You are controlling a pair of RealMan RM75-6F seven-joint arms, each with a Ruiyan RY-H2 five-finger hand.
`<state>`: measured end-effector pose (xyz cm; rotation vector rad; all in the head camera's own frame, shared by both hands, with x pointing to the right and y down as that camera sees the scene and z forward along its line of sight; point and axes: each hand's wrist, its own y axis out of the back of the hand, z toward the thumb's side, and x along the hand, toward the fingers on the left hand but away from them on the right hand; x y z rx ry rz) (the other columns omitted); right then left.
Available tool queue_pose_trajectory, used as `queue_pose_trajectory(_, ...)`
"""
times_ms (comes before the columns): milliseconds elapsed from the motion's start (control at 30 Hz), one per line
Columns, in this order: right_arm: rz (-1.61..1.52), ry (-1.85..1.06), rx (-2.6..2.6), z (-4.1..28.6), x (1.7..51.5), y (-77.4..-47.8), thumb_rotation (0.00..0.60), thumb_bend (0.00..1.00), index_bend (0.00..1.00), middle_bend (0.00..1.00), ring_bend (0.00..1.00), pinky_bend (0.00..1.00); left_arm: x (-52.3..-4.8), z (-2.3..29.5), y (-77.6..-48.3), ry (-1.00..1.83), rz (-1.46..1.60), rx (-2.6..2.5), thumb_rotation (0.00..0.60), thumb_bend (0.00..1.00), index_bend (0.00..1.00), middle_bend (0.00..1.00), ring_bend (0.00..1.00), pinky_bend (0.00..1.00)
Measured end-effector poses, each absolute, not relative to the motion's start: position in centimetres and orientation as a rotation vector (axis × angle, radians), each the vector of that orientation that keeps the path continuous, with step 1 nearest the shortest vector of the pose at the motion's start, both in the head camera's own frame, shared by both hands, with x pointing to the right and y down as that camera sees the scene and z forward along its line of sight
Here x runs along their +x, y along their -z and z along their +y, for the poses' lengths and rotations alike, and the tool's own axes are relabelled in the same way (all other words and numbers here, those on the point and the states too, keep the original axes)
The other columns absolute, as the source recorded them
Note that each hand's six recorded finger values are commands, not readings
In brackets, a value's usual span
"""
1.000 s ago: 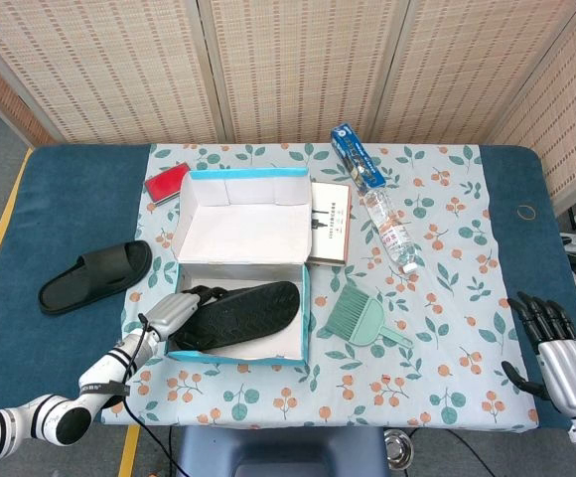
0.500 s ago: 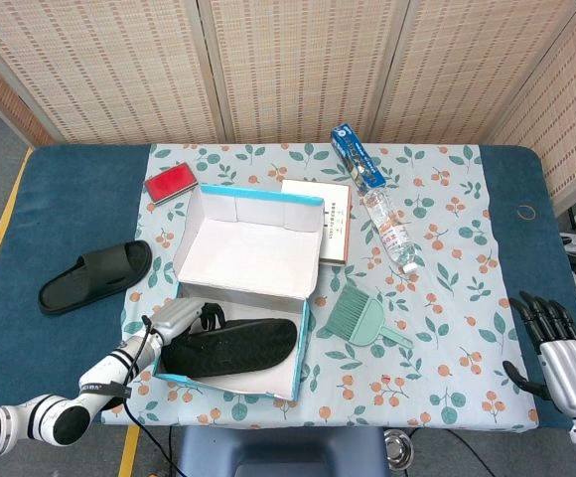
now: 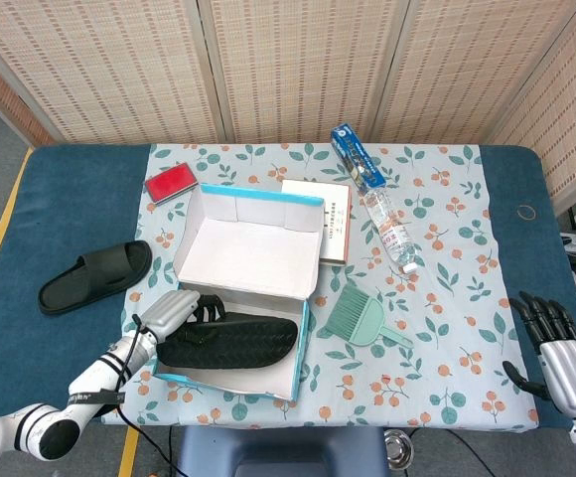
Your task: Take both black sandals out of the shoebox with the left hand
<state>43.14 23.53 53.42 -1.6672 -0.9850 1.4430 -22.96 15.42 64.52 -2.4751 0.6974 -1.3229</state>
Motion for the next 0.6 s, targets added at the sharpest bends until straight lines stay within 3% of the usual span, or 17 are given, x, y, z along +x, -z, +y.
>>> queue_pose_trajectory(600,-0.966,-1.446,-1.665,23.6,42.8,-53.7,0.6,0.2,0.0,0.0,0.0,0.0,-27.2,10.8,-56.1,1.187,1.004,-2.294,0.6,0.83,0.79,0.88,0.7,0.61)
